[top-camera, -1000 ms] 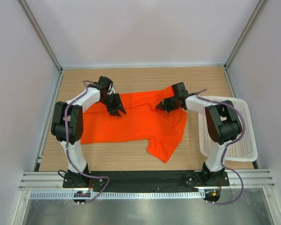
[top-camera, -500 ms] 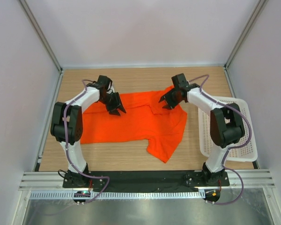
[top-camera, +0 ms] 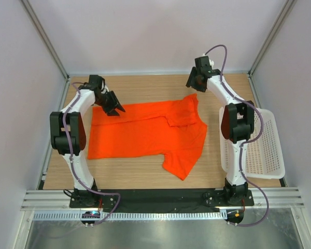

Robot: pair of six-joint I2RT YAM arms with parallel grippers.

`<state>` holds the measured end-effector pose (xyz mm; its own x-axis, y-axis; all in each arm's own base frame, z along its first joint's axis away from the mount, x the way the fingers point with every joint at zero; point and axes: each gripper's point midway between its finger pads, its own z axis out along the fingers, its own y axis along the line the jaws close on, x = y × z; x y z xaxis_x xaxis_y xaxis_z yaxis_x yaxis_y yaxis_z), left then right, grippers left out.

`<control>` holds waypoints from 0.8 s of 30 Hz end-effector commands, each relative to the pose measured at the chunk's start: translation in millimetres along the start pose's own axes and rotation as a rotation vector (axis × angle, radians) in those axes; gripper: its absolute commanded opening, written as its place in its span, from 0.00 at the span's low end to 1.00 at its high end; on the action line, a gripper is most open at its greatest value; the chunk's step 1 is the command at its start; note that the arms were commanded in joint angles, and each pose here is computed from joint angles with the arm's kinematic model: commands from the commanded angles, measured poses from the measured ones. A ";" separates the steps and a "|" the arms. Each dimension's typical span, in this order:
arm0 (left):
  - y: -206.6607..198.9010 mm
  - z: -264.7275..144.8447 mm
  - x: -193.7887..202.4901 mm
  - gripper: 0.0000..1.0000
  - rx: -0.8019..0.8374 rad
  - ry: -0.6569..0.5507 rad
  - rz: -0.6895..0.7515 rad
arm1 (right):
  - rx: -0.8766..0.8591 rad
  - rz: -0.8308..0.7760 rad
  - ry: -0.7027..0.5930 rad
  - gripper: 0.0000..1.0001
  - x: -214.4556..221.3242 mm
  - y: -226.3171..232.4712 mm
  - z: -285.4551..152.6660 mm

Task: Fold and stack the t-shirts
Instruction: Fold the tshirt

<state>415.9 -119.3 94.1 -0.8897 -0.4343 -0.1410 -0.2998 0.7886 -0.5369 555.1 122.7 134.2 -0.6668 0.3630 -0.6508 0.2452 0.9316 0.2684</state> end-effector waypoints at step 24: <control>-121.1 59.5 83.2 0.45 0.276 0.227 0.058 | -0.131 -0.070 0.276 0.49 83.2 -22.3 -69.5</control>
<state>396.9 -227.4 78.9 -0.9545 -0.2963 -0.0346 -0.2064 0.7396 -0.6407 453.0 123.1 126.0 -0.8312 0.2588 -0.4921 0.1452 0.9554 0.2572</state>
